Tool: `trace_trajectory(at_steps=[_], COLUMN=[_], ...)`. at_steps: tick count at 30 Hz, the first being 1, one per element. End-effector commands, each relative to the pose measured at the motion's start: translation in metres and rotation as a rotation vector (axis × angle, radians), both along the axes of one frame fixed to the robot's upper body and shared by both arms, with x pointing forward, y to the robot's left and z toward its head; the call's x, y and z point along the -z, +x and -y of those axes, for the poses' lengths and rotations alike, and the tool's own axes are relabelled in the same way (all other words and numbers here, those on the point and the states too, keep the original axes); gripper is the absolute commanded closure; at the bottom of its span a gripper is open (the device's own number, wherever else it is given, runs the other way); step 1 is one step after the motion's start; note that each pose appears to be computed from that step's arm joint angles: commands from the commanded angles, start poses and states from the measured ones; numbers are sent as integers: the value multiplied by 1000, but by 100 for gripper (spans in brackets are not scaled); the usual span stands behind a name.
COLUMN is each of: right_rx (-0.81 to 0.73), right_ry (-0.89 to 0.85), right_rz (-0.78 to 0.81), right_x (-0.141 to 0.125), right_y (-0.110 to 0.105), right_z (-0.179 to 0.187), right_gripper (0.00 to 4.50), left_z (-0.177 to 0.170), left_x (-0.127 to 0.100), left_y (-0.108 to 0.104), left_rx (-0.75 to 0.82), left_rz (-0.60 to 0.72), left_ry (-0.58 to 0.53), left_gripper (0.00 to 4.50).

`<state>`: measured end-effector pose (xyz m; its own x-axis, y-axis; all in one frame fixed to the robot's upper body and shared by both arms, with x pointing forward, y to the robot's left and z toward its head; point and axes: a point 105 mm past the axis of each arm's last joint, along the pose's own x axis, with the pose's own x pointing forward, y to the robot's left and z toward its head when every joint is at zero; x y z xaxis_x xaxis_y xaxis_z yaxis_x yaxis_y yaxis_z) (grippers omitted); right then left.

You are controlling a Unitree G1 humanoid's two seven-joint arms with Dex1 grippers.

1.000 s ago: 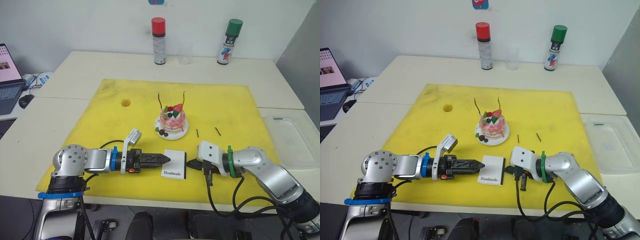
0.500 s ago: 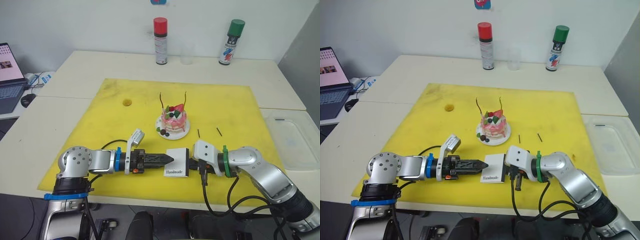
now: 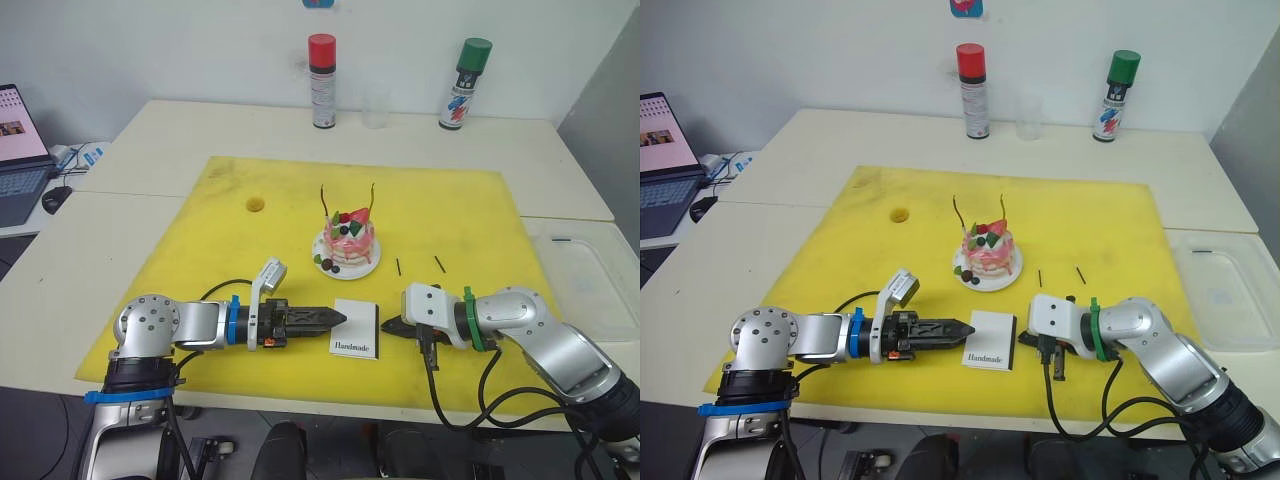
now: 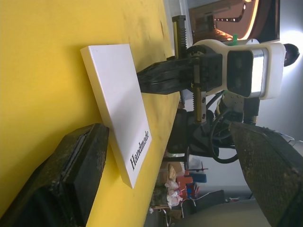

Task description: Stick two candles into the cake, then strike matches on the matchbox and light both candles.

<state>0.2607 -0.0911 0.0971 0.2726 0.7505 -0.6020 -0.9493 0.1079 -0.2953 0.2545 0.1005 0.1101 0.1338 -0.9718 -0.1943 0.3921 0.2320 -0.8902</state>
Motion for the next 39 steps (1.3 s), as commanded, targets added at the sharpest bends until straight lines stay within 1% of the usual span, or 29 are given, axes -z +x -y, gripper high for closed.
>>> trace_trajectory(at_steps=[1,11,16,22,27,34,39], right_rx=[-3,-41,-52,-59,-68,-69,-66], right_ry=[-19,21,-27,-32,-11,12,24], right_rz=[22,55,80,80,57,23,-5], right_x=[1,-15,-13,-16,-20,-27,-30], right_y=[1,1,4,5,1,-5,-10], right_z=[-1,-17,-14,-16,-22,-30,-33], right_gripper=[447,447,447,447,447,447,447], left_z=[0,1,3,3,4,10,11], left_x=[1,2,-6,-10,-2,10,12], left_y=[-2,-3,-3,-3,-2,-4,0], left_rx=[3,2,10,9,-13,-20,-41], left_rz=[-6,-9,1,7,2,30,33], left_ry=[1,-1,-47,-65,-24,42,42], left_gripper=[0,0,0,0,0,0,0])
